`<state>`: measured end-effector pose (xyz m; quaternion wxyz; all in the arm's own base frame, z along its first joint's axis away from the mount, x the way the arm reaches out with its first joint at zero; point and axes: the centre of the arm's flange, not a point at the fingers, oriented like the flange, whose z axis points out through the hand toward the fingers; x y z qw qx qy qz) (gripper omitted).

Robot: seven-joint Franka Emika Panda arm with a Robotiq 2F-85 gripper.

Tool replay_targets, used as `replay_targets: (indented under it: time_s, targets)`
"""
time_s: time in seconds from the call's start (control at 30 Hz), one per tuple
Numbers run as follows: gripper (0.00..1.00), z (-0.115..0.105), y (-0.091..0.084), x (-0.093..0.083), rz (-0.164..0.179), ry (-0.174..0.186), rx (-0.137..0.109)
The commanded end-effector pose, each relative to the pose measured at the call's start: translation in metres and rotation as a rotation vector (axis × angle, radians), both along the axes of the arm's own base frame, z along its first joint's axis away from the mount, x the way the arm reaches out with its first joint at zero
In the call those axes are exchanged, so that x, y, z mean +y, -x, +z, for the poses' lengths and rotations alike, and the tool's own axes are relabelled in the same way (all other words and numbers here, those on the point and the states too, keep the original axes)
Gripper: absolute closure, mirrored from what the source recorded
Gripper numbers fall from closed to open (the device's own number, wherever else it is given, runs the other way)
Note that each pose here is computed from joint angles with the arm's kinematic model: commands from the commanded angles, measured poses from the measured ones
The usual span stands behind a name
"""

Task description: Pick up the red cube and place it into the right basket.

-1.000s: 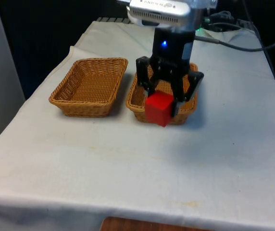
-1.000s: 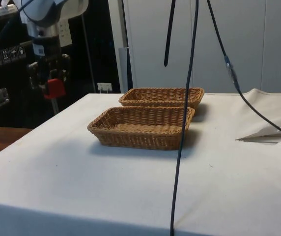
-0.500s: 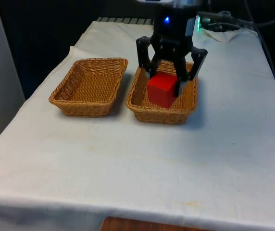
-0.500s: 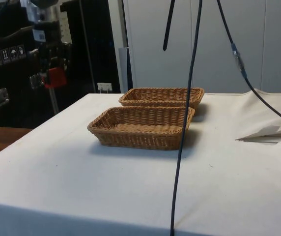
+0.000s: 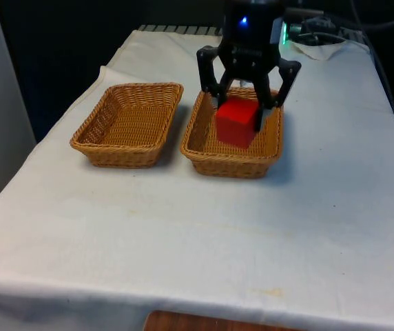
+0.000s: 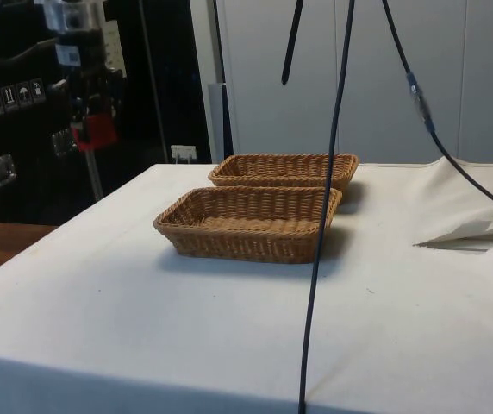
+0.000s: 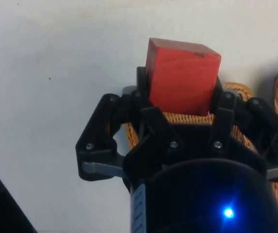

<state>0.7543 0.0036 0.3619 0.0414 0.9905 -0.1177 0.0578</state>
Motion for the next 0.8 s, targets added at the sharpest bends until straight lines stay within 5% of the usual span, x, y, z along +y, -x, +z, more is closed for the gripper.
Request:
replay_targets:
  time_s: [0.0,0.37,0.77]
  targets:
    - [0.94,0.002,0.001,0.001,0.017,-0.011,0.012]
    - [0.94,0.010,0.005,0.002,0.072,-0.025,0.039]
    - [0.94,0.008,0.016,-0.006,0.077,-0.033,0.074]
